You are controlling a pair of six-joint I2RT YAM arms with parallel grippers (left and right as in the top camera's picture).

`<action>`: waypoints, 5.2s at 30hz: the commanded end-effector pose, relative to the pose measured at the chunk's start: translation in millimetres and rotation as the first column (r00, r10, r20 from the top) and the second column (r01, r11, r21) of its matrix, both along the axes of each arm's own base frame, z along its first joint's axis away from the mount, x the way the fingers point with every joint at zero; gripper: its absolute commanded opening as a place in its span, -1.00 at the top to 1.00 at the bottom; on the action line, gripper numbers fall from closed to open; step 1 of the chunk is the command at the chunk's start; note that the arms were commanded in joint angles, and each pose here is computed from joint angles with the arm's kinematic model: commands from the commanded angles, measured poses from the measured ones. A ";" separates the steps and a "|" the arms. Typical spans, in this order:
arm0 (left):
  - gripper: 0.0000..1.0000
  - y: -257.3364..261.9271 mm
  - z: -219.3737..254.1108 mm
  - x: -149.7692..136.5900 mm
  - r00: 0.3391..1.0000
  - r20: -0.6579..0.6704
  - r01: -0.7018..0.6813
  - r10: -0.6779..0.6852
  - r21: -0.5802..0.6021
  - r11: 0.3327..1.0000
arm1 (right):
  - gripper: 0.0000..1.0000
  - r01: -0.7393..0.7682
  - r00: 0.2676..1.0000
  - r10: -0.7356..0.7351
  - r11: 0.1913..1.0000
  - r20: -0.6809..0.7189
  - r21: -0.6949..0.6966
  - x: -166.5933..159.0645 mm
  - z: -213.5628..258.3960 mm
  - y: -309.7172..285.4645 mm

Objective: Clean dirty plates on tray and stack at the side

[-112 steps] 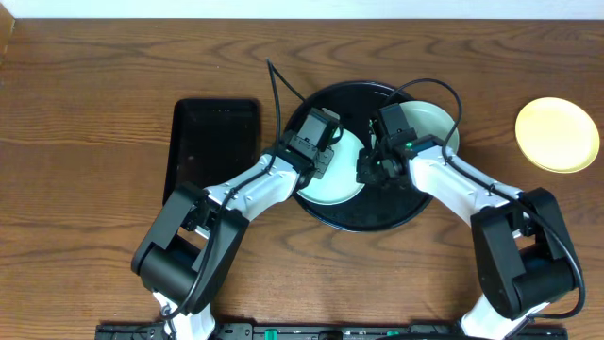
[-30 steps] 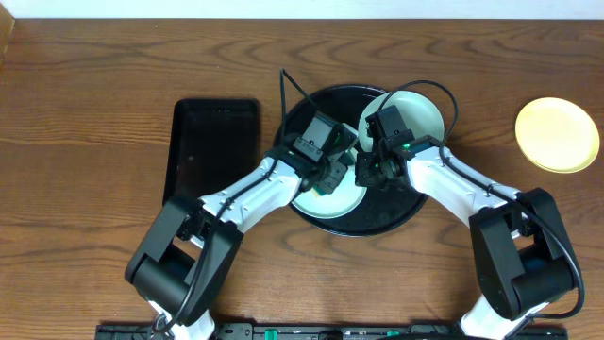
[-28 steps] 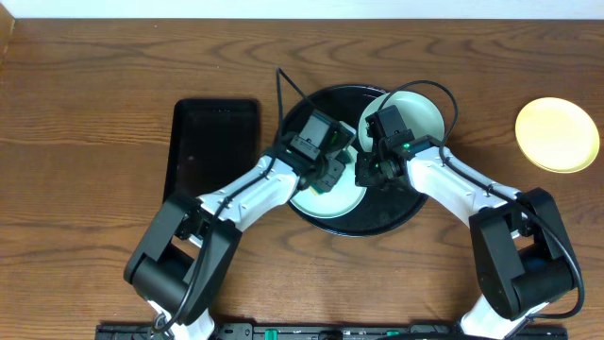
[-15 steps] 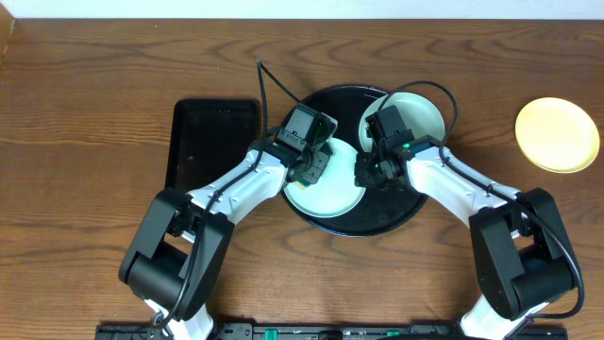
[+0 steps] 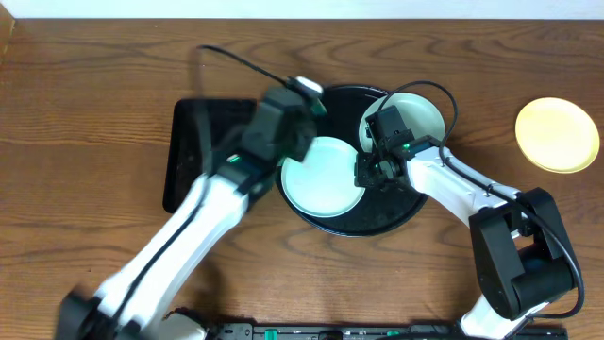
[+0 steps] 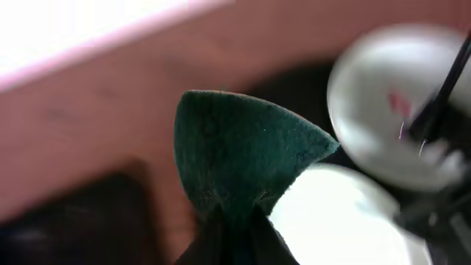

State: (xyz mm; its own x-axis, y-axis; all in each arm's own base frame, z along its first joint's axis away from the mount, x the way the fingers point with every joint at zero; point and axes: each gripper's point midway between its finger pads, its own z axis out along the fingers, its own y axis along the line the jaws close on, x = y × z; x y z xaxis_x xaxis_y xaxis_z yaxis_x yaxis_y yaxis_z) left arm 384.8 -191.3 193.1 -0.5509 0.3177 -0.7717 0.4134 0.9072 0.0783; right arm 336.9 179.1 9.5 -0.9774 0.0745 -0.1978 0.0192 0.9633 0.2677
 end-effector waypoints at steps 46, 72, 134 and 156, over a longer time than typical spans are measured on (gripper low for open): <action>0.85 197.9 -101.4 -6.9 0.772 -0.417 -0.478 0.479 0.114 0.871 | 0.98 0.129 0.652 0.459 0.717 0.604 -0.685 14.5 213.0 -9.2; 0.85 198.2 -100.2 -4.2 0.777 -0.408 -0.480 0.479 0.109 0.871 | 0.97 0.248 0.509 0.649 0.519 0.566 -0.818 6.7 224.4 59.8; 0.85 198.2 -103.1 -10.3 0.765 -0.429 -0.477 0.479 0.121 0.870 | 0.98 -0.046 0.833 0.150 0.978 0.533 -0.204 29.2 117.7 49.9; 0.85 198.2 -103.5 -11.3 0.764 -0.433 -0.477 0.479 0.123 0.870 | 0.97 0.150 0.909 -0.263 0.930 0.325 0.335 77.1 133.7 -125.6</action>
